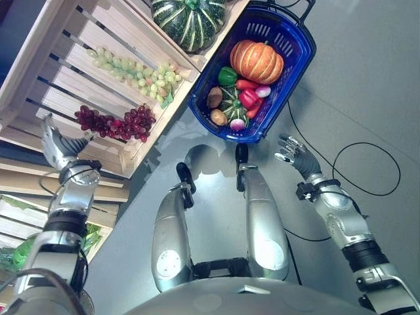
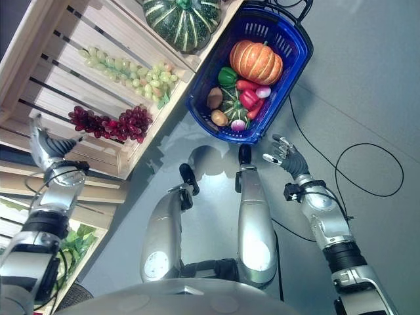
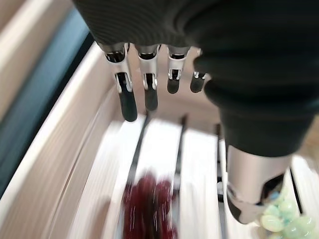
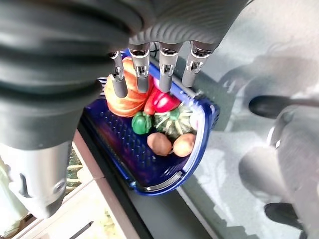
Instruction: Pick up fruits and vegetables into the basket
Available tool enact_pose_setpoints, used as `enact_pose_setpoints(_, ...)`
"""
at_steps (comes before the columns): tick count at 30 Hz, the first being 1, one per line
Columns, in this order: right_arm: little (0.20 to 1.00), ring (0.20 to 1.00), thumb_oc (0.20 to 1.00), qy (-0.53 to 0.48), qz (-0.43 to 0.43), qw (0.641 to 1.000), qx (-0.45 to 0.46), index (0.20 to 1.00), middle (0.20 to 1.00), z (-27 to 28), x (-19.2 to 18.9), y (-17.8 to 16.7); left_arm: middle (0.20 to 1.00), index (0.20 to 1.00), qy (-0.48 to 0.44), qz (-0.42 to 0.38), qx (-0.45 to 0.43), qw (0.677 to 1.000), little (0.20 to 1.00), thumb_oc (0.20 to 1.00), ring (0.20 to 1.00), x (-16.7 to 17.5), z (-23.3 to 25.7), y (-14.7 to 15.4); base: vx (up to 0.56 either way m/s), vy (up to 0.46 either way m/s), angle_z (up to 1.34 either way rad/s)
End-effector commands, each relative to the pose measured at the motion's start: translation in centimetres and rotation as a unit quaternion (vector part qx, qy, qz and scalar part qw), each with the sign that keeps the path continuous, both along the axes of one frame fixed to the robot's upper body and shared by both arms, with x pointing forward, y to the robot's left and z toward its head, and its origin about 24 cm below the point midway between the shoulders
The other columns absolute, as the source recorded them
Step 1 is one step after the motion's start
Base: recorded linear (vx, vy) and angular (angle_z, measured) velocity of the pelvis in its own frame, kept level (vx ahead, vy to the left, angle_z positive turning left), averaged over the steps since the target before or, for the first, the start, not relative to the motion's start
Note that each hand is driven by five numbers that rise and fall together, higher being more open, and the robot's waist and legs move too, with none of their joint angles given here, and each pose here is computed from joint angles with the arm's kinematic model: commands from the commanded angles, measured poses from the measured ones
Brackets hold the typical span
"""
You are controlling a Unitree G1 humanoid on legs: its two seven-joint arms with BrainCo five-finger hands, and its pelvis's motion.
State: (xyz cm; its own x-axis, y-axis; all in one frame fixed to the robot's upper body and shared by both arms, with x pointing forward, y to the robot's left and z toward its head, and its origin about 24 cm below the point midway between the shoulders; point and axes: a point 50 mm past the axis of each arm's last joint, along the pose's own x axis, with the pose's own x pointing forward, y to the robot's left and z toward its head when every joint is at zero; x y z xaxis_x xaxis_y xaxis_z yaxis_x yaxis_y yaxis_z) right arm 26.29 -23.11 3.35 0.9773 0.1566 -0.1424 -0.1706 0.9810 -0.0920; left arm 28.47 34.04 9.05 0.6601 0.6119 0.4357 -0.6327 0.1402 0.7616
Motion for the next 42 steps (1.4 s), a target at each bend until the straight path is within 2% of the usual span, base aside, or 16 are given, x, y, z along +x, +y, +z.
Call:
enact_pose_setpoints(1,1.0,1.0,1.0,-0.028,0.013,0.999,0.029,1.0,1.0,0.0,-1.0,0.5,1.0,1.0,0.014,0.022,0.252,0.967,1.0,1.0,1.0,-1.2,1.5,0.5,-0.01,-0.04,-0.01)
enact_pose_setpoints(8,1.0,1.0,1.0,-0.035,0.009,0.999,0.036,1.0,1.0,0.0,-0.7,0.9,1.0,1.0,0.036,0.005,0.373,0.927,1.0,1.0,1.0,-1.0,0.3,-1.2,-0.01,-0.025,-0.01)
enact_pose_setpoints(21,1.0,1.0,1.0,-0.049,0.014,0.998,0.023,1.0,1.0,1.2,-0.1,1.2,1.0,1.0,0.106,-0.065,0.335,0.934,1.0,1.0,1.0,1.2,-1.0,-2.8,0.0,0.024,-0.05)
enact_pose_setpoints(35,1.0,1.0,1.0,-0.083,0.018,0.996,0.023,1.0,1.0,2.8,0.8,1.4,1.0,1.0,0.103,-0.019,0.31,0.945,1.0,1.0,1.0,2.4,0.4,-1.7,-0.01,0.01,-0.03)
enact_pose_setpoints(42,1.0,1.0,1.0,-0.092,0.02,0.995,0.028,1.0,1.0,3.6,1.3,1.7,1.0,1.0,0.138,0.005,0.259,0.956,1.0,1.0,1.0,3.1,0.7,-0.8,0.0,-0.001,-0.02)
